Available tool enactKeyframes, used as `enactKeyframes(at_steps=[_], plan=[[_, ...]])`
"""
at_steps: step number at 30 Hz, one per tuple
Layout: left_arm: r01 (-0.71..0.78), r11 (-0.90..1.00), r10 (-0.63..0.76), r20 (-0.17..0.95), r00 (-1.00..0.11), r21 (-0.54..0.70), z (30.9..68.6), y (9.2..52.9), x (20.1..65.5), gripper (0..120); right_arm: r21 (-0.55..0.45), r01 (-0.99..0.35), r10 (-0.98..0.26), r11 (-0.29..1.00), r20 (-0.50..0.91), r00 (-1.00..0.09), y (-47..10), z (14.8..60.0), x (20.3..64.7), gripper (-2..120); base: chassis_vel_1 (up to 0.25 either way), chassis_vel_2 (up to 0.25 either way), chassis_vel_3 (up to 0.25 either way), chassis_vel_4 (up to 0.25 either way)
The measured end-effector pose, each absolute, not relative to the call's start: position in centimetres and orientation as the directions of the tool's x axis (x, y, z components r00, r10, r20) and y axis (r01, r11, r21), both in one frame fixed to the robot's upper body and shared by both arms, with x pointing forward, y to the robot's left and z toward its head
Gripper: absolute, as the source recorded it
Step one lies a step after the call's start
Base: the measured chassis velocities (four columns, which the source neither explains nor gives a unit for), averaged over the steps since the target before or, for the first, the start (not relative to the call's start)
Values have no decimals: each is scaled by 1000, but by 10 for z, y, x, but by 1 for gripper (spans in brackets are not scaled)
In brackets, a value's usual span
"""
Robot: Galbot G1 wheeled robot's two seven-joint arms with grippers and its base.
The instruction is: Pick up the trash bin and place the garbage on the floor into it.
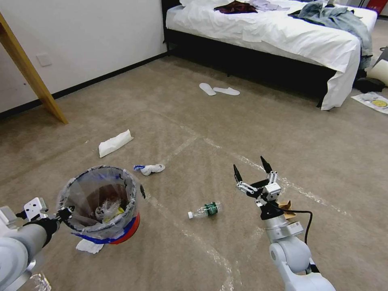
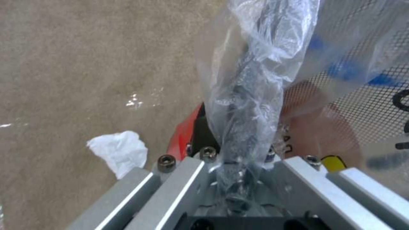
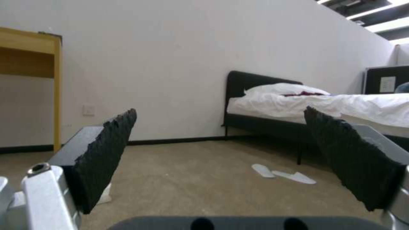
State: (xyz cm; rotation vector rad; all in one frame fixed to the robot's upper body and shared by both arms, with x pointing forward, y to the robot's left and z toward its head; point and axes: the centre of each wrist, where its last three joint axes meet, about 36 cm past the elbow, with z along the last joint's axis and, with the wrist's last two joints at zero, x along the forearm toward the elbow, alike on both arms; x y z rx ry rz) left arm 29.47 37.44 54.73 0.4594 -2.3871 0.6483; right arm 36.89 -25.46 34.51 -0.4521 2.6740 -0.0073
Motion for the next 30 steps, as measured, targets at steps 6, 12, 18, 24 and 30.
enactKeyframes(at_steps=[6, 12, 18, 24, 30], plan=[[-468, 818, -166, 642, -749, -334, 546, 375, 296, 0, -80, -311, -316, 947, -407, -857, -254, 342, 371, 100, -60, 63, 70, -59], [-468, 819, -169, 641, -749, -331, 547, 377, 296, 0, -79, -289, -296, 954, -408, -864, -252, 340, 373, 100, -57, 60, 53, -55], [-463, 820, -157, 645, -748, -337, 545, 374, 295, 0, -137, -295, -325, 946, -390, -862, -270, 342, 373, 100, -10, 8, 6, -7], [-459, 824, -155, 648, -745, -331, 545, 372, 295, 0, -248, -362, -429, 899, -328, -841, -320, 361, 391, 100, 0, 0, 0, 0], [-457, 826, -154, 648, -746, -329, 543, 372, 294, 0, -390, -655, -733, 647, -82, -675, -396, 397, 449, 100, 0, 0, 0, 0]])
